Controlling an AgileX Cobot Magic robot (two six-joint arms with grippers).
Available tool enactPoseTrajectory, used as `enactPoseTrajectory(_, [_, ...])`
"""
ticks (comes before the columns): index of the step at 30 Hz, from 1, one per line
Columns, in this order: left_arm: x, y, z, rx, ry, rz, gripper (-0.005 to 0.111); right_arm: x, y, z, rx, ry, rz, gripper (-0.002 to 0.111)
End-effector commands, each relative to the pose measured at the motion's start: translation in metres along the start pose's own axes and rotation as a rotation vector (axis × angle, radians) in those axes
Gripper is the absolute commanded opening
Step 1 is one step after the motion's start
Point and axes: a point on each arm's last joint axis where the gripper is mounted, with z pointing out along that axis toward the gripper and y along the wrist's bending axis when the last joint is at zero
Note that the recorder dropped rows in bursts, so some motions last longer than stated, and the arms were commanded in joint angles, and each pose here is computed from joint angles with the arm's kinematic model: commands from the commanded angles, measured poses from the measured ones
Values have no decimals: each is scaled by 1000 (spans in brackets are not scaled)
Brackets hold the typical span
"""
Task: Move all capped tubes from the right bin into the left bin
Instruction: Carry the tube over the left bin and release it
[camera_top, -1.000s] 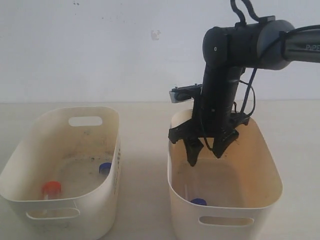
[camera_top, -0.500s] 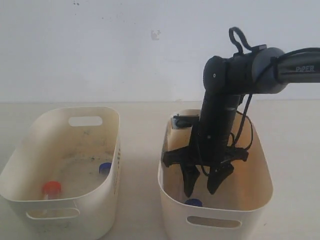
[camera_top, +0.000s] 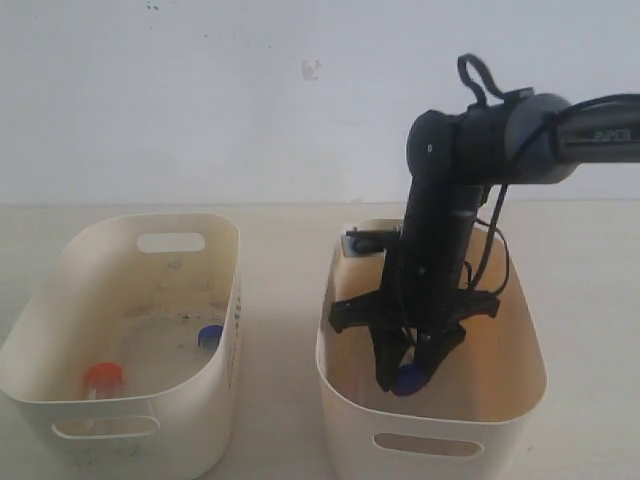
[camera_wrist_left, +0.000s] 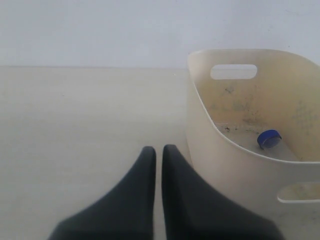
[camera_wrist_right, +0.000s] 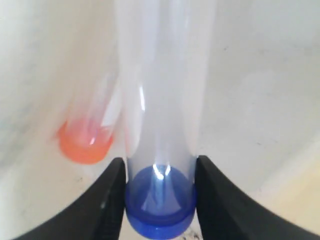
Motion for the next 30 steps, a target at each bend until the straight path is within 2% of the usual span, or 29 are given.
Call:
enactPoseTrajectory(1, [0,0,0,-3,-4,-4,4,11,6,-38,19,-96,-42,1])
enactPoseTrajectory(5, [0,0,0,-3,-4,-4,4,26,14,-75,7,-196,-67,1])
enactPoseTrajectory(8, [0,0,0,-3,-4,-4,4,40,25,-106,-47,-307,-146,1])
enactPoseTrajectory(13, [0,0,0,-3,-4,-4,4,47,60,-135,-354,-500,-396,1])
enactPoseTrajectory(16, [0,0,0,-3,-4,-4,4,41,79,-132,-475,-524,-463,1])
enactPoseTrajectory(21, [0,0,0,-3,-4,-4,4,22,119,-114,-462,-586,-544,1])
enactPoseTrajectory(24, [0,0,0,-3,-4,-4,4,4,137,-105,-372,-653,-564,2])
enactPoseTrajectory(26, [0,0,0,-3,-4,-4,4,-8,139,-94,-311,-637,-523,11])
enactPoseTrajectory(29, [0,0,0,-3,-4,-4,4,-23,142,-83,-328,-590,-467,44])
enactPoseTrajectory(30, [0,0,0,-3,-4,-4,4,-27,142,-78,-336,-573,-464,61])
